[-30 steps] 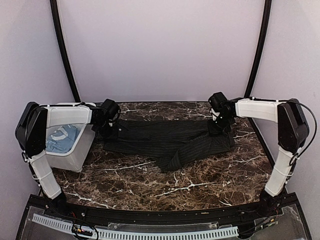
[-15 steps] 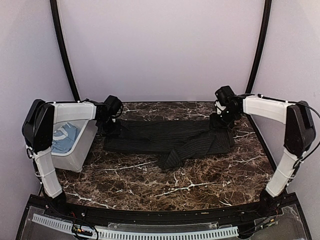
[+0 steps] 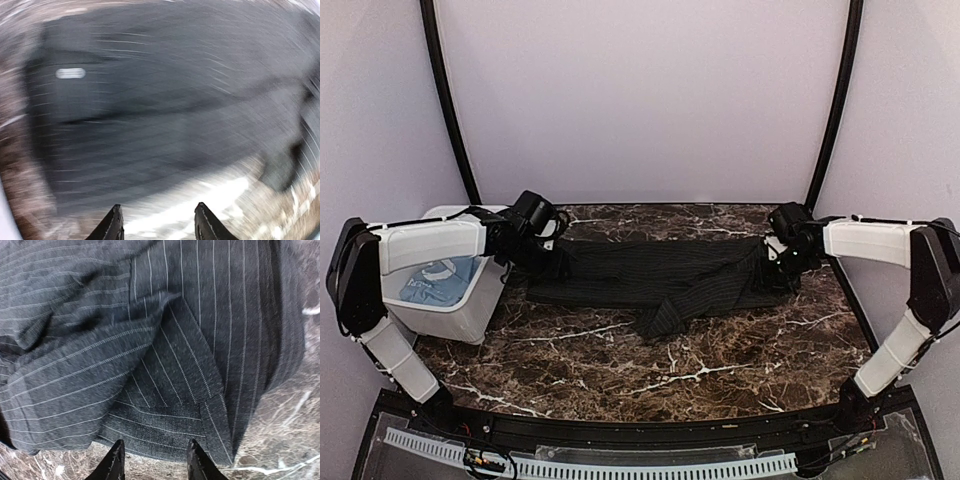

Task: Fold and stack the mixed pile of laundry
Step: Pick up the rectangle-folded shirt from the center of the board.

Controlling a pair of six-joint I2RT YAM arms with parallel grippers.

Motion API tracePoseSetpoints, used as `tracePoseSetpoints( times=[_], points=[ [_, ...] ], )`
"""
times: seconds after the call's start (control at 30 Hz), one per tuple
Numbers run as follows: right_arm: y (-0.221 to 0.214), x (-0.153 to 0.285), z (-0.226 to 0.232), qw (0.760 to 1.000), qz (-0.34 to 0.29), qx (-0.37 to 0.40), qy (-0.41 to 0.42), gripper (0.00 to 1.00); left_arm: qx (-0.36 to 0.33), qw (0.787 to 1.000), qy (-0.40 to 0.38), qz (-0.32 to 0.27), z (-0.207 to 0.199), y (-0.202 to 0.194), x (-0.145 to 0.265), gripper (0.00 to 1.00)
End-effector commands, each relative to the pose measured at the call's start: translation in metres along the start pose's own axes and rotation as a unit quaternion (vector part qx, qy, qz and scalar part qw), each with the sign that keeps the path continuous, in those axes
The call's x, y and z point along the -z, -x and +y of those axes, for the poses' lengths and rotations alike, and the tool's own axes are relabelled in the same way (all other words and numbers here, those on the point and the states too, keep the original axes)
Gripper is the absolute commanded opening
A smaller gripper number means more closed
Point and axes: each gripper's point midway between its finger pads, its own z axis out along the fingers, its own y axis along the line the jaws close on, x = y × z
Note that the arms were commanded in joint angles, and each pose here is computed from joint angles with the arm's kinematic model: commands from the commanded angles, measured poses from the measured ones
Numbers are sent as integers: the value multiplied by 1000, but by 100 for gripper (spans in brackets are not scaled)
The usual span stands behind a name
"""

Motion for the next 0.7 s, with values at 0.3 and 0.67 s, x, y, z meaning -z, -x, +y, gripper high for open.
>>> tracePoseSetpoints(
  times=[0.3, 0.67],
  points=[
    [-26, -9, -2, 999, 13, -27, 20, 38, -242, 929, -274, -52, -182, -73, -6, 50],
    [-15, 5, 3, 999, -9, -18, 26, 44, -340, 899, -272, -45, -230, -95, -60, 57]
  ],
)
